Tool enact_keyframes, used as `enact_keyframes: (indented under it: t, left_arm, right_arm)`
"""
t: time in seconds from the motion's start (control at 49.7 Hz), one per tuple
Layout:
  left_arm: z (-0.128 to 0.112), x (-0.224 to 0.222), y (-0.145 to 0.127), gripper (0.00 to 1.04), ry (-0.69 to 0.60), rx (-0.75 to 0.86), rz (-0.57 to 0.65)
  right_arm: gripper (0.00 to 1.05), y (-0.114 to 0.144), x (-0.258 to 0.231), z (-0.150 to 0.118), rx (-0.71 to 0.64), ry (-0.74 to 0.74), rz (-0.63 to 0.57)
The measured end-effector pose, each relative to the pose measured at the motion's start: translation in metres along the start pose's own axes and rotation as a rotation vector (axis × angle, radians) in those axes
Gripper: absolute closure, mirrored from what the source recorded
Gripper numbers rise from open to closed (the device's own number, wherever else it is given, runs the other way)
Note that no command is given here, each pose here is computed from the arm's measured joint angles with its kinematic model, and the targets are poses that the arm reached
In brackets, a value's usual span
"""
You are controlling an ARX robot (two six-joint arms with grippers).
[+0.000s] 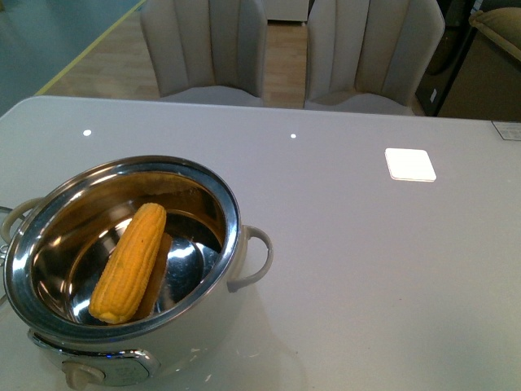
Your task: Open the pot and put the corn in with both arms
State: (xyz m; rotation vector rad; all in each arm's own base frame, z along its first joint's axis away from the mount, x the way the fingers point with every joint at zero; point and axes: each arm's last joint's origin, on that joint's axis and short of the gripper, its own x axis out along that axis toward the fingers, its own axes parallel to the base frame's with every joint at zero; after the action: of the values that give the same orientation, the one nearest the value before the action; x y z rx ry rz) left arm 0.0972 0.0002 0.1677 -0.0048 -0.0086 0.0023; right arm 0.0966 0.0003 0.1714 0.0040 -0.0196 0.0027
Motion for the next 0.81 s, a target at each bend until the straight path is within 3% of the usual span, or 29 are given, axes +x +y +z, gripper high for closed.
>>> enact_keyframes:
  t: [0.322, 0.403, 0.805]
  left_arm:
    - [0.0000, 0.0000, 0.0000, 0.07, 0.000, 0.000, 0.000]
    - [0.0000, 0.0000, 0.0000, 0.07, 0.000, 0.000, 0.000]
    - [0.0000, 0.0000, 0.0000, 0.07, 0.000, 0.000, 0.000]
  right_arm:
    - [0.27, 0.0000, 0.0000, 0.0000, 0.000, 0.000, 0.000]
    - [0.09, 0.0000, 0.0000, 0.0000, 0.000, 0.000, 0.000]
    - [0.09, 0.0000, 0.0000, 0.0000, 0.000, 0.000, 0.000]
